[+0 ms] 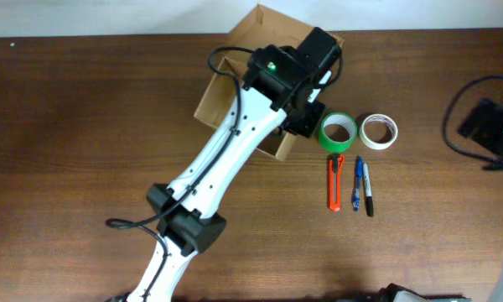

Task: Pack container
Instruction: 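Drag the cardboard box with the left gripper toward the table center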

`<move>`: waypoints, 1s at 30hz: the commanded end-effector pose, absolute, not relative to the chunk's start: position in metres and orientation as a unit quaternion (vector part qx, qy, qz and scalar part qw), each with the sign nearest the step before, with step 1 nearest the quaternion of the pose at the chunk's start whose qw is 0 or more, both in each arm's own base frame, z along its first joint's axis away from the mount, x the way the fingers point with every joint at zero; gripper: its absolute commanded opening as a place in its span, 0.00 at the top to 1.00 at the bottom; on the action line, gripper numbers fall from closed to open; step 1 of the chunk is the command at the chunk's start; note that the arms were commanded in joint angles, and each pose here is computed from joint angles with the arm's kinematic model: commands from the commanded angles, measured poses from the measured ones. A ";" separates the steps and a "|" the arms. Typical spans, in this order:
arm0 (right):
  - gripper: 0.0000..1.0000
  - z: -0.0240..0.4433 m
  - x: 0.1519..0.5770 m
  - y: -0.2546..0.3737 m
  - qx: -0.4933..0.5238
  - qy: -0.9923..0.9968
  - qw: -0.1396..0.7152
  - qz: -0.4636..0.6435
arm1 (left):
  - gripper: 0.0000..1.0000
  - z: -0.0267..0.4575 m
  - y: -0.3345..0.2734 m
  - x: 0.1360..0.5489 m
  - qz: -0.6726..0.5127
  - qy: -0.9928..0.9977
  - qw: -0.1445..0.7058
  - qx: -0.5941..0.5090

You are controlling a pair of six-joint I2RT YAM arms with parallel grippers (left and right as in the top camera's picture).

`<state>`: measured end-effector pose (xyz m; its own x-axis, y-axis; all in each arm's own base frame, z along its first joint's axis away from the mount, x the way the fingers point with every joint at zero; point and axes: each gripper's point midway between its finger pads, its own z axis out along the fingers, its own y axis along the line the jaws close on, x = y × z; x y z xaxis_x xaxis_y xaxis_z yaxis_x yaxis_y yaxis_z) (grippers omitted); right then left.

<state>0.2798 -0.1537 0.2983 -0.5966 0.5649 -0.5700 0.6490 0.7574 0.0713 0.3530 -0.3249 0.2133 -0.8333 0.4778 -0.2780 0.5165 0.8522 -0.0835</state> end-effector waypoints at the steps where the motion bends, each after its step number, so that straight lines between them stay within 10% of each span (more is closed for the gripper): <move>1: 0.01 0.326 0.260 -0.157 0.368 0.864 0.335 -0.081 | 0.98 0.173 -0.338 0.349 -0.068 0.961 0.078 0.257; 30: 0.01 0.335 0.250 -0.142 0.365 0.861 0.348 -0.059 | 0.99 0.052 -0.353 0.369 0.009 0.984 0.033 0.177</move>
